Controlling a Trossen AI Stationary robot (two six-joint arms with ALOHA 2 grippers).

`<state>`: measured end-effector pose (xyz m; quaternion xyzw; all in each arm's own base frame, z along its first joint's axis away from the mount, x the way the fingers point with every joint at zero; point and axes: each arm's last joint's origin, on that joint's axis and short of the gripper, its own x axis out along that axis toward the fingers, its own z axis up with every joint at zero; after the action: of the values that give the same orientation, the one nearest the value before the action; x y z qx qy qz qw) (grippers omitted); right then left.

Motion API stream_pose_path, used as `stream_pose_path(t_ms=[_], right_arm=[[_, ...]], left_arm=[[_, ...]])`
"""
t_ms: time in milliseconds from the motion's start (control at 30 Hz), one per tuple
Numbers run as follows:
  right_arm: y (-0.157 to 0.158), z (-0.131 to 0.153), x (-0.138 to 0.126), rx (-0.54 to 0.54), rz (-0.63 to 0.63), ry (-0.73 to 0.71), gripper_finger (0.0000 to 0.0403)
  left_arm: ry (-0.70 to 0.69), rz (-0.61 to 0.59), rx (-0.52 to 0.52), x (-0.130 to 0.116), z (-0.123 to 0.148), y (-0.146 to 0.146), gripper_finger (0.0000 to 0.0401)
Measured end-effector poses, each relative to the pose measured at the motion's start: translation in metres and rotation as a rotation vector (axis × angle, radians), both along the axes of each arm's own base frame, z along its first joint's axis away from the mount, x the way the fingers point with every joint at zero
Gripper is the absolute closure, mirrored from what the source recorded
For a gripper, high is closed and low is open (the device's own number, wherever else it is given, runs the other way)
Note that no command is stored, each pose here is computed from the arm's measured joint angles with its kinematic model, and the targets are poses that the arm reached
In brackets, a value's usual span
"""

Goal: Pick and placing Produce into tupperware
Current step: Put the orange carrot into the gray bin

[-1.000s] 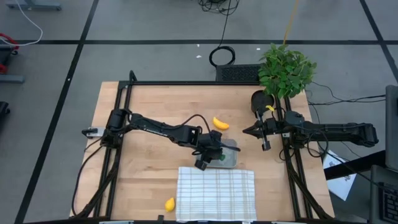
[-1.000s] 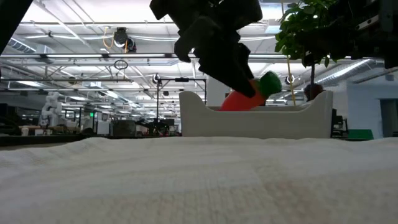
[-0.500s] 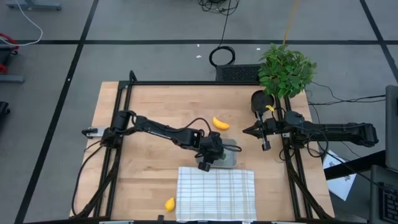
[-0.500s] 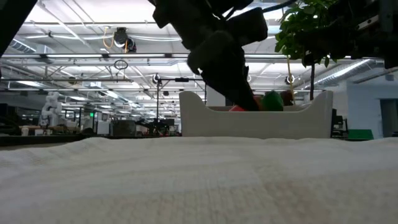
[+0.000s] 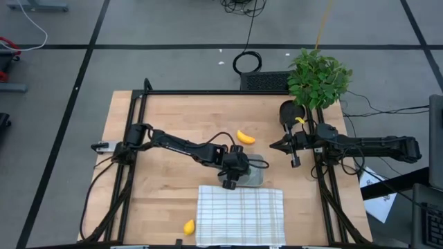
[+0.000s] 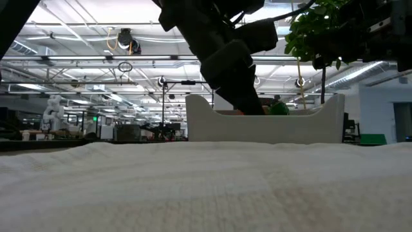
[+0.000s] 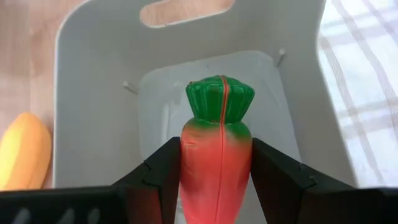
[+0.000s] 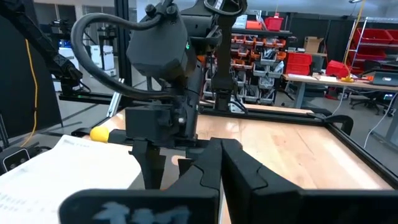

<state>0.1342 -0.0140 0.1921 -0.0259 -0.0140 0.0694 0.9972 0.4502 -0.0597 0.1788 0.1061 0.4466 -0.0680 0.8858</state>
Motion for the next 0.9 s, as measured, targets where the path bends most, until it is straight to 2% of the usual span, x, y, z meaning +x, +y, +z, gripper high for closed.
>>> stream_pose_path(t_ms=[200, 467, 900], right_arm=[[0.000, 0.000, 0.000, 0.000, 0.000, 0.000, 0.0403], [0.000, 0.000, 0.000, 0.000, 0.000, 0.000, 0.0403], [0.000, 0.000, 0.000, 0.007, 0.000, 0.001, 0.0403]], left_arm=[[-0.019, 0.092, 0.022, 0.000, 0.001, -0.002, 0.0238], [-0.033, 0.084, 0.123, -0.002, 0.001, -0.014, 0.0238], [0.012, 0.183, 0.058, -0.005, -0.002, -0.009, 0.0238]])
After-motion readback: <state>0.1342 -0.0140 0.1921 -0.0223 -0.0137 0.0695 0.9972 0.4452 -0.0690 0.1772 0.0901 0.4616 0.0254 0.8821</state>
